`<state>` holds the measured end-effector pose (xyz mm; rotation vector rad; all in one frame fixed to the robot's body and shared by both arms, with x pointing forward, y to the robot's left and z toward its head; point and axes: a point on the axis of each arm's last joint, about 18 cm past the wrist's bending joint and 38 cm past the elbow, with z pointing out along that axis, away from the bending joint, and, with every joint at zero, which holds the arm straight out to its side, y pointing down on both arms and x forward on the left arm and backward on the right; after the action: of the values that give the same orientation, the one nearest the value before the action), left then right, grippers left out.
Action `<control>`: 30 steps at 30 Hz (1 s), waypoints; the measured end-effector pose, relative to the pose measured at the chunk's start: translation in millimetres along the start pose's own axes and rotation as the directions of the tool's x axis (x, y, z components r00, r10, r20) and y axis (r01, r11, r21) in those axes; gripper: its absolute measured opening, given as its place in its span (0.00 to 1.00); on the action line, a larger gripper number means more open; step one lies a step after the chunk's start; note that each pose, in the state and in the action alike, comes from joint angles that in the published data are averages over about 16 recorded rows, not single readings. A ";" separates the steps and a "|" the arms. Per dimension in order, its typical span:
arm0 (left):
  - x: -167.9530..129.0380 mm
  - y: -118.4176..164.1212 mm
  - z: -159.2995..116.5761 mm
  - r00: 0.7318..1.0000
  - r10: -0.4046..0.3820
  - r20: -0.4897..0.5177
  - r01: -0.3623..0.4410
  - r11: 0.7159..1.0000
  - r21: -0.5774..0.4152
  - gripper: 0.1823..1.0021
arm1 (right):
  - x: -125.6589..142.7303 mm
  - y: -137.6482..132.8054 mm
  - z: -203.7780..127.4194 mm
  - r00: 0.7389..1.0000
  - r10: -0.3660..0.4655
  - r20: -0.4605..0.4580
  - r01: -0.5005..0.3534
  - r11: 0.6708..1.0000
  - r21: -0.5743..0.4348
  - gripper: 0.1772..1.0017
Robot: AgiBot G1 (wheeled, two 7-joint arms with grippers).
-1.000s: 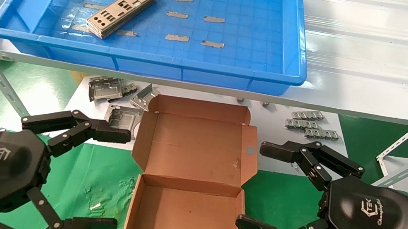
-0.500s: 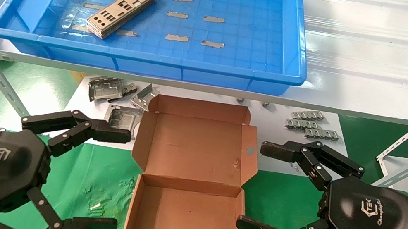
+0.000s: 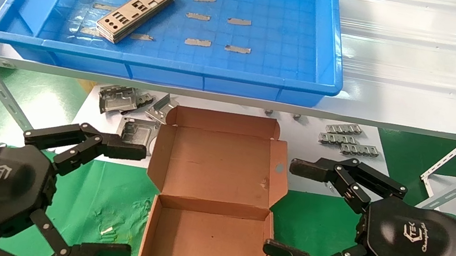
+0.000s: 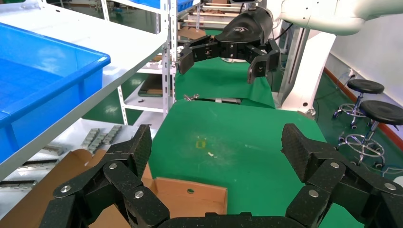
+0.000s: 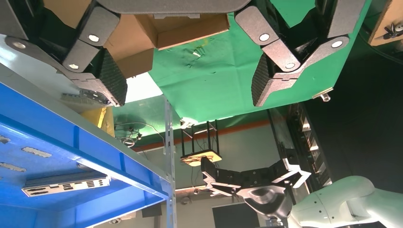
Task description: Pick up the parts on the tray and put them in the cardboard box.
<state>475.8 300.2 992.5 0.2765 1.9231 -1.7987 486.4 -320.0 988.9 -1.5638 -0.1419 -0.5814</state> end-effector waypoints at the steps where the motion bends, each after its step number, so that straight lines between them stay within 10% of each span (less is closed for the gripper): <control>1: 0.0 0.0 0.0 1.000 0.000 0.000 0.000 1.000 0.000 1.00 | 0.0 0.0 0.0 1.000 0.000 0.000 0.000 1.000 0.000 0.96; 30: 0.0 0.0 0.0 1.000 0.000 0.000 0.000 1.000 0.000 1.00 | 0.0 0.0 0.0 1.000 0.000 0.000 0.000 1.000 0.000 0.33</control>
<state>475.8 300.2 992.5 0.2765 1.9231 -1.7987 486.4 -320.0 988.9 -1.5637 -0.1419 -0.5814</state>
